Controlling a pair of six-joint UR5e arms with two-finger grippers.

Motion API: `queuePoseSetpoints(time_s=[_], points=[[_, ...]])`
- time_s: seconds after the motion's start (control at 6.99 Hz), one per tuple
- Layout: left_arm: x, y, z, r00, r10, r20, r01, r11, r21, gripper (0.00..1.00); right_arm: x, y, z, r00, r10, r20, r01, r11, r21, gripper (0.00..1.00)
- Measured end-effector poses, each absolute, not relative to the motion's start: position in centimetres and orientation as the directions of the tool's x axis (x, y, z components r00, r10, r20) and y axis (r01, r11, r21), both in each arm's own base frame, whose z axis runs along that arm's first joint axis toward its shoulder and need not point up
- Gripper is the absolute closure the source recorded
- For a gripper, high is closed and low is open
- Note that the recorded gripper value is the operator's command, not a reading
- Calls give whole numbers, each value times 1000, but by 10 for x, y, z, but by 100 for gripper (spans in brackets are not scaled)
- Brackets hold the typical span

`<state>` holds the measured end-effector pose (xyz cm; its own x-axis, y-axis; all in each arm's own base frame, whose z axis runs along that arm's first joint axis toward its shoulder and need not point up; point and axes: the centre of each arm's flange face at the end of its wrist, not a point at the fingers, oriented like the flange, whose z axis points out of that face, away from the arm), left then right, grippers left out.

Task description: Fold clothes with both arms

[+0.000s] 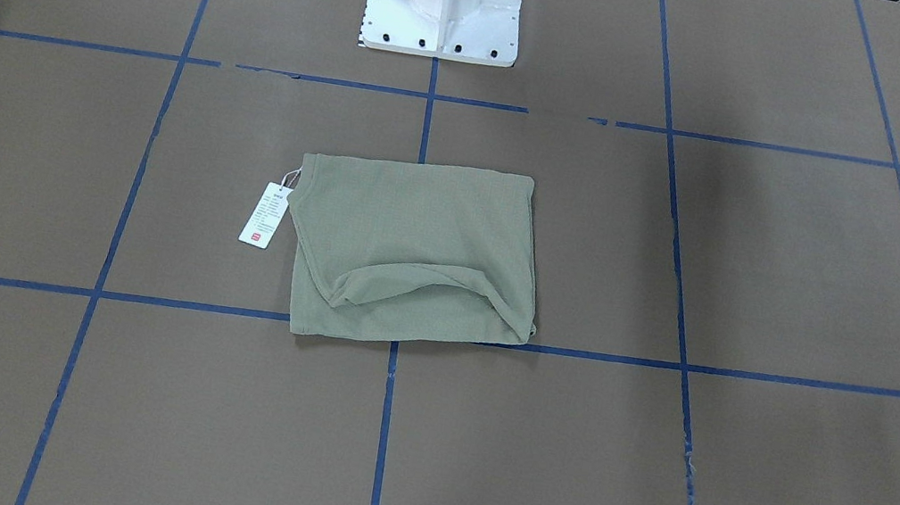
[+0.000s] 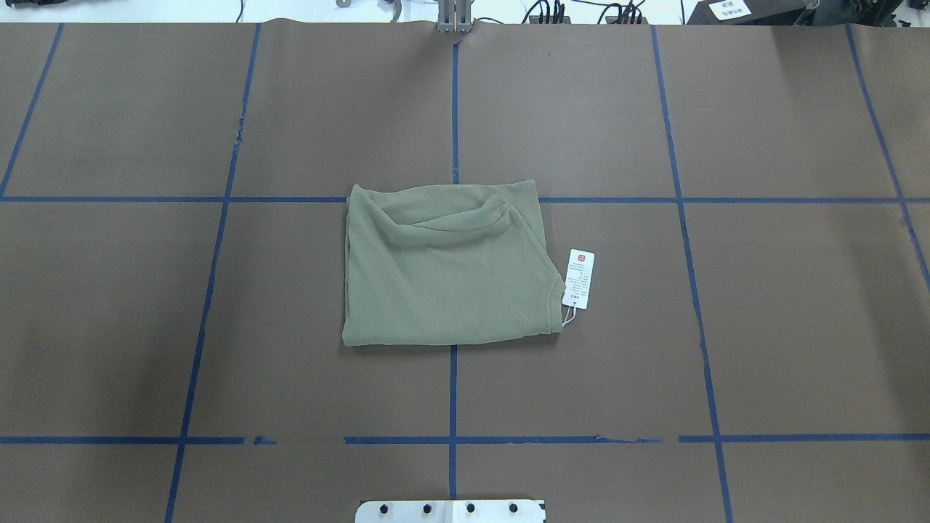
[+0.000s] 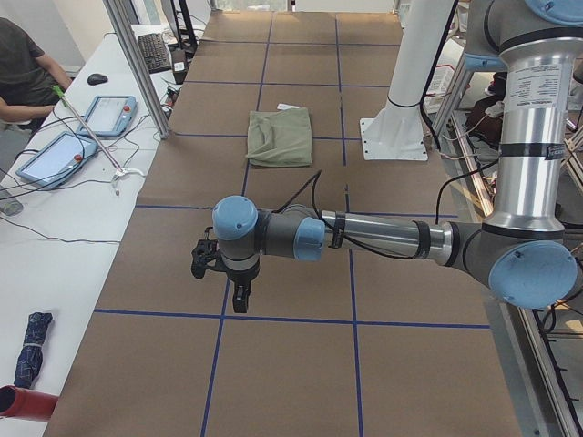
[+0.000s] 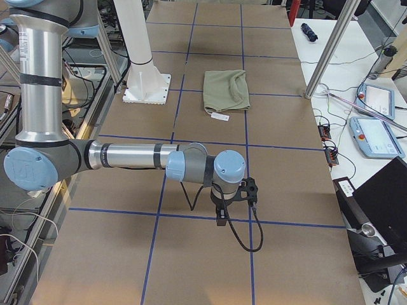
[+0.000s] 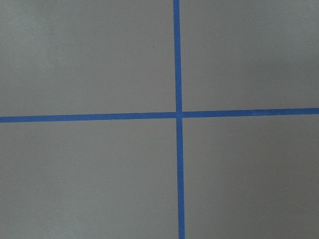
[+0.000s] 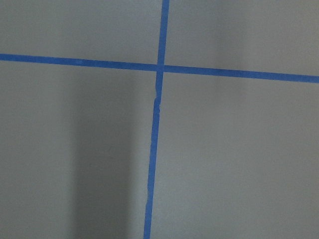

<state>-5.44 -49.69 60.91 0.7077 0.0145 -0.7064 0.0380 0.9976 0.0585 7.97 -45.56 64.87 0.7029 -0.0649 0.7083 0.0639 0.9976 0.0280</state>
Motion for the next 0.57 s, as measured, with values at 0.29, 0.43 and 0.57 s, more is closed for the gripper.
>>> queuePoseSetpoints(time_s=[0.29, 0.43, 0.57], points=[[-54, -497, 607, 708, 16, -706, 39, 997, 61, 0, 80, -456, 649, 704, -64, 708, 64, 998, 27, 0], [-55, -498, 606, 709, 17, -705, 39, 997, 63, 0, 80, -456, 649, 704, -64, 707, 64, 998, 27, 0], [-55, -498, 606, 709, 18, -705, 39, 997, 64, 0, 80, -456, 649, 704, -64, 707, 64, 998, 27, 0]])
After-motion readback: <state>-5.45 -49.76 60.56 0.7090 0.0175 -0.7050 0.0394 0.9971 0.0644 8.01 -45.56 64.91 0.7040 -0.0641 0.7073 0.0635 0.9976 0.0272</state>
